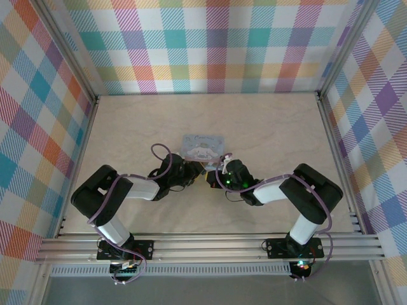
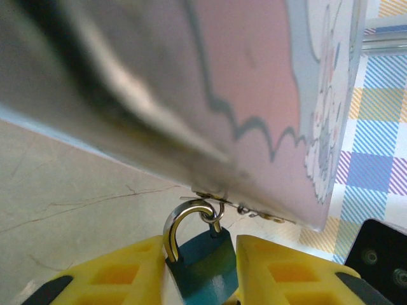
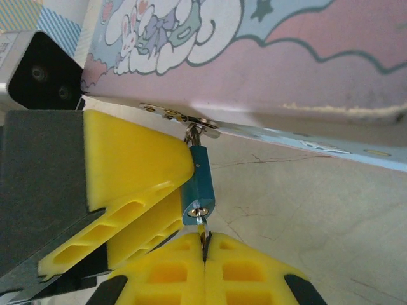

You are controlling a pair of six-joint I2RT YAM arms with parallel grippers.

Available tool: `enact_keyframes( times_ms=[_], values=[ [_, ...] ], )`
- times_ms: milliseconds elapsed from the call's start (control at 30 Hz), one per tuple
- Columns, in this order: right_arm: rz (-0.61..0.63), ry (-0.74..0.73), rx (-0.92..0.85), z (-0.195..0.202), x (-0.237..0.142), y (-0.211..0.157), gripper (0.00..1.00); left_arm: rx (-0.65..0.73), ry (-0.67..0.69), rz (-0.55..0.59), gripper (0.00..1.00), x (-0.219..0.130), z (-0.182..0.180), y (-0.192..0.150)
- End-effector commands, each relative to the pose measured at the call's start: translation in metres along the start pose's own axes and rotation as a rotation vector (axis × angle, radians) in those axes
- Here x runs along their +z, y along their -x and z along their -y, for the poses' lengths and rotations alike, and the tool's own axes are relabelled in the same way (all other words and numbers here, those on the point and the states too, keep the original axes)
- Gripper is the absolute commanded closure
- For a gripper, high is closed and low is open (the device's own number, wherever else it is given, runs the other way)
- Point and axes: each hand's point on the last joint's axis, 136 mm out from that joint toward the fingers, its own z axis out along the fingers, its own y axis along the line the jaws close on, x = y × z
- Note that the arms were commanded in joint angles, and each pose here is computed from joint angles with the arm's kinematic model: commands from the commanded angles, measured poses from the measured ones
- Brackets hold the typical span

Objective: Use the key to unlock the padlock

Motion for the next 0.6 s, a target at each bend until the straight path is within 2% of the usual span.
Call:
enact_keyframes(
  times_ms=[0, 200, 433, 567],
  values=[
    [0.025, 0.128, 0.031, -0.041, -0.006, 0.014, 1.0, 0.001, -0.007, -0.006, 0.7, 0.007, 0.003, -0.003],
    [0.009, 0.164, 0.088, -0.05, -0.005, 0.015, 1.0, -0.006, -0.007, -0.016, 0.76, 0.01, 0.003, -0.006],
    [-0.002, 0.161, 0.102, -0.046, -0.002, 0.011, 1.0, -0.023, -0.01, -0.016, 0.9, 0.01, 0.005, -0.007],
    [0.001, 0.093, 0.042, -0.034, -0.007, 0.011, 0.88, -0.044, 0.003, -0.018, 1.0, 0.009, 0.003, -0.007]
  ],
)
